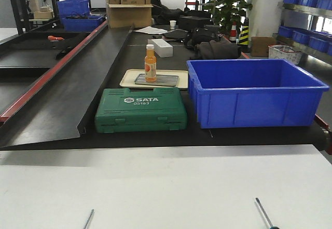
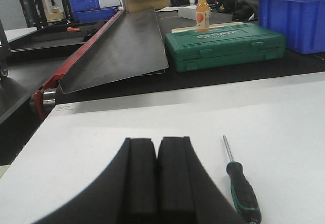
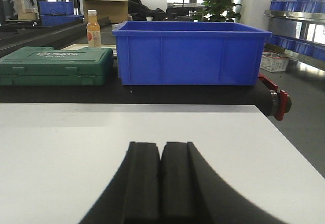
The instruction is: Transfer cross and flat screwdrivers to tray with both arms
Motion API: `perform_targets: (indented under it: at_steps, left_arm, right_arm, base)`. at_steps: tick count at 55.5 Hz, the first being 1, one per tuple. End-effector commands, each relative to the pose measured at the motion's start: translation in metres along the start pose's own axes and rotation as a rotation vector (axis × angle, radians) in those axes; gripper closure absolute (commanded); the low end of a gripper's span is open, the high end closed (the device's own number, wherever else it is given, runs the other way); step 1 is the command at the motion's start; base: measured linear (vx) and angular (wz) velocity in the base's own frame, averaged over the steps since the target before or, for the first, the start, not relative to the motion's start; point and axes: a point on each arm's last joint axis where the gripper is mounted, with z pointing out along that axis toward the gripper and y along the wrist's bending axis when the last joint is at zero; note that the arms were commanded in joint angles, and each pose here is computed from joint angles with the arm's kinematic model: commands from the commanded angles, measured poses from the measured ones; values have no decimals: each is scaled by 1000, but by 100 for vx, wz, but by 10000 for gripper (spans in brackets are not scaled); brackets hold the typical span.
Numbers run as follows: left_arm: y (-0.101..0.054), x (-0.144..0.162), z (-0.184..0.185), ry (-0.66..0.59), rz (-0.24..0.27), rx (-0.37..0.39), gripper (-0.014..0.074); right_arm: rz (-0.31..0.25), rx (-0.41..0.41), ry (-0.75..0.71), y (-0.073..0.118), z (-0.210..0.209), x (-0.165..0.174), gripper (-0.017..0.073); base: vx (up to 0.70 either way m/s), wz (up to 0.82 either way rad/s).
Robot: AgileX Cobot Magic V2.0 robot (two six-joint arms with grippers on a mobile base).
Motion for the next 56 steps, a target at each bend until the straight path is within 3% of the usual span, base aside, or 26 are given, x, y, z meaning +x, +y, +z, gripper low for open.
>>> perform_targets:
  at_steps: [1,21,29,42,52,55,56]
  left_arm:
    - [1,-18,-3,-123,-14,-8,594]
    - [1,-18,-3,-123,-14,-8,594]
    - [1,-15,-3,-98,84,-11,594]
    - [1,-15,-3,-93,89,-11,594]
    - [1,-22,-4,-164,100,-20,594]
    - [2,-31,-6,-261,71,-28,594]
    - [3,-36,-7,-304,6,-26,594]
  right_arm:
    - [-9,6,-86,0,0,-6,567]
    - [-9,6,-90,0,0,-6,567]
    - [-9,6,-90,0,0,-6,567]
    - [-9,6,-91,0,0,-6,567]
    - [-10,5,-120,0,-1,-9,567]
    - [-10,4,-158,0,-1,-13,567]
    - [-10,4,-193,0,-2,-17,567]
  base:
    - [0,0]
    - [0,0]
    - [0,0]
    - [0,0]
    - [0,0]
    - [0,0]
    - [0,0]
